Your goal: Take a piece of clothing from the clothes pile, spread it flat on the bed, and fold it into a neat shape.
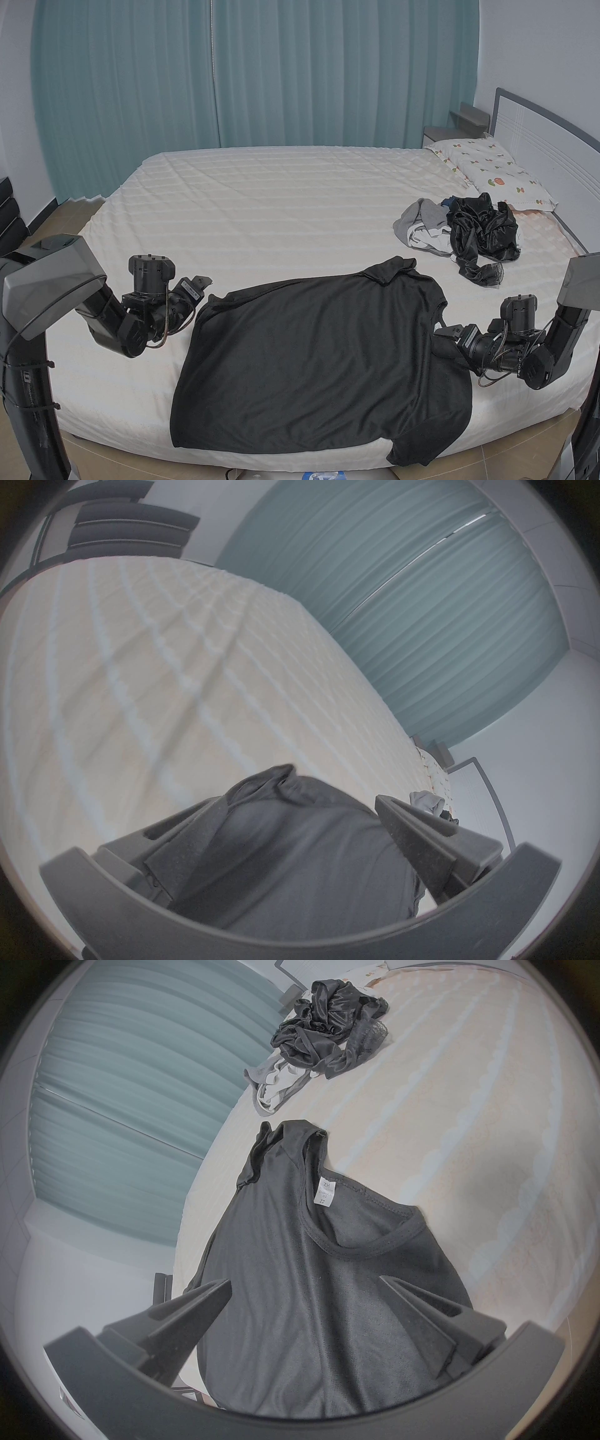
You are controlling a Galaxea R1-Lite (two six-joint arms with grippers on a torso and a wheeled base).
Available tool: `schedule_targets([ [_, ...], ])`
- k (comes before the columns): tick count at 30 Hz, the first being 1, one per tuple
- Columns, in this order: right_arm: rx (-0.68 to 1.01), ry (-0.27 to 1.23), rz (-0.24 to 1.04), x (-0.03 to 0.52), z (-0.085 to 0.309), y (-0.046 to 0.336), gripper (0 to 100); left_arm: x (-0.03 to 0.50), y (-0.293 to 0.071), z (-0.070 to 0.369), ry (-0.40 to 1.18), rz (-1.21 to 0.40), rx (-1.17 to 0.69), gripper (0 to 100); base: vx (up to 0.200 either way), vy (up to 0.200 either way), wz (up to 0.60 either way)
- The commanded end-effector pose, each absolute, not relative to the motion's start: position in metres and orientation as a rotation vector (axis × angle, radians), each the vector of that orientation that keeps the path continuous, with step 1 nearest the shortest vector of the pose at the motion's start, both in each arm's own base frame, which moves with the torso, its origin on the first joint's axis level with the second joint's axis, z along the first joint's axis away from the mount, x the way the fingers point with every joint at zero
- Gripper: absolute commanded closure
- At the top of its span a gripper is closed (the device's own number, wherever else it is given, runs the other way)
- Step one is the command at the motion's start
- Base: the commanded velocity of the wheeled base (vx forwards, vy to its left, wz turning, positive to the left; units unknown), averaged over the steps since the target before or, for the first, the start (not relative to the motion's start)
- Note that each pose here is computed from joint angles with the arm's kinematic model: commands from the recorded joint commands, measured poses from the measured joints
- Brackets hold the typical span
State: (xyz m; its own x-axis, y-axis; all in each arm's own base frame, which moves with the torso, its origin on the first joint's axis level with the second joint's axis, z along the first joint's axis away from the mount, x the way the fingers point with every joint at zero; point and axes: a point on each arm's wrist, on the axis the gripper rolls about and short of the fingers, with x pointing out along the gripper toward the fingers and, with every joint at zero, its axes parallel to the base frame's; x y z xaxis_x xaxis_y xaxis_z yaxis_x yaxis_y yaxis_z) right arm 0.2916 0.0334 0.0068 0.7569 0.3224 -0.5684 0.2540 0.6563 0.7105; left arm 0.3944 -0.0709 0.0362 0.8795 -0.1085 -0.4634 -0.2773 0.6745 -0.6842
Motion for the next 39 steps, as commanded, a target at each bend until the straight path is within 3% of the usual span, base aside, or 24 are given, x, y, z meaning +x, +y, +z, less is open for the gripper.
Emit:
schedule_targets([
  [1,0.862,0.709,0.046,0.286,-0.003,0.034,0,0.43,-0.078,0.017,0.502,0.086,-0.793,0,0.0,0.0,0.0],
  [27,0.84,0.693,0.041,0.286,-0.006,0.034,0,0.445,-0.099,-0.009,0.519,0.026,-0.657,0,0.0,0.0,0.0],
  [28,0.839,0.691,0.044,0.286,-0.006,0.034,0,0.446,-0.098,-0.014,0.525,0.023,-0.632,100,0.0,0.0,0.0],
  [39,0.838,0.693,0.048,0.286,-0.005,0.036,0,0.461,-0.091,-0.019,0.461,0.099,-0.603,100,0.0,0.0,0.0],
])
